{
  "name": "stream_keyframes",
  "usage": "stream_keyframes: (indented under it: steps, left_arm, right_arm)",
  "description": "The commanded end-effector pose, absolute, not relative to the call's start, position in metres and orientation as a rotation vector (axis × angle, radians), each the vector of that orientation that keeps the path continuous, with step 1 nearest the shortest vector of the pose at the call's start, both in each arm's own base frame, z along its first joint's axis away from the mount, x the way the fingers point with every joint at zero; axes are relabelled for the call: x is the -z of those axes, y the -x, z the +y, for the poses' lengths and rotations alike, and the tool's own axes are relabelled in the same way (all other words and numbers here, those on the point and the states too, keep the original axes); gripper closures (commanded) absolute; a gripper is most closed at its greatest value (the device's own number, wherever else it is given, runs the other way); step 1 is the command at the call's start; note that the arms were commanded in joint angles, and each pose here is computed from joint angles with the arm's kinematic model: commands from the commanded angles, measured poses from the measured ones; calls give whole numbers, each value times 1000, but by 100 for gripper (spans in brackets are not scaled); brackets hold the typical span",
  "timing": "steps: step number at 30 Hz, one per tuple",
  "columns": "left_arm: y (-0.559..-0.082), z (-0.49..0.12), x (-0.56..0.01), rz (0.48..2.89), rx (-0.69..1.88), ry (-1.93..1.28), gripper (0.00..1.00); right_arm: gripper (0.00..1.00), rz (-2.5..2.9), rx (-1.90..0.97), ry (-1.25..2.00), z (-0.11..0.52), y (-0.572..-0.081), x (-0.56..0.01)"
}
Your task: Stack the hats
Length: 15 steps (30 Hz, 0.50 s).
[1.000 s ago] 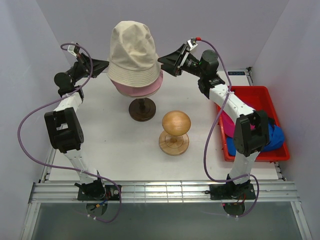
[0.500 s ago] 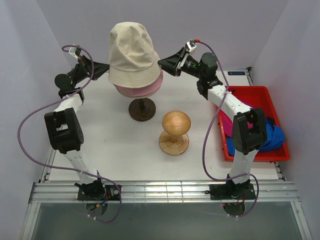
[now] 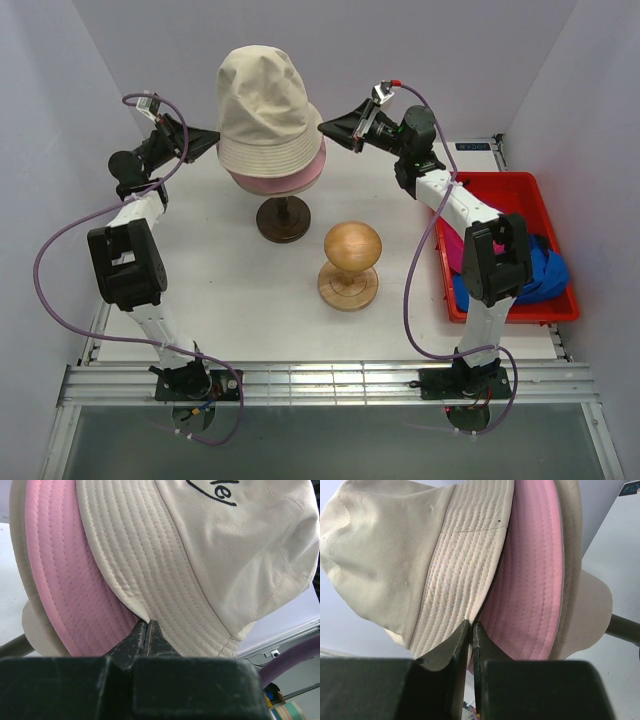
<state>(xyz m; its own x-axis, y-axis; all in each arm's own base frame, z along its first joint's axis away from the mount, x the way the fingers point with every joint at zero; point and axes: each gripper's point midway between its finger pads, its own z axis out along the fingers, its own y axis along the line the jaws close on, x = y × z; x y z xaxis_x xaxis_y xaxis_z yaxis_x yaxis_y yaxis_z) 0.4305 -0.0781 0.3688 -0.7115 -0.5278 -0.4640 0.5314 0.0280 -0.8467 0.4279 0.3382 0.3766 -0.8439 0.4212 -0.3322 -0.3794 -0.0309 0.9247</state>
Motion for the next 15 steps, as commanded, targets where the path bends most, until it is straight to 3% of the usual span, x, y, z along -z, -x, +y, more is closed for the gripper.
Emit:
stream_keyframes:
  steps: [1,15]
  left_arm:
    - [-398,-83,-390,1429,1618,-280,100]
    - [-408,-77,-386,1427,1617,-223,100]
  right_arm:
    - [90,1664,-1910,17,328,-428,-384]
    - [92,1735,-1802,52,322,-442,-362]
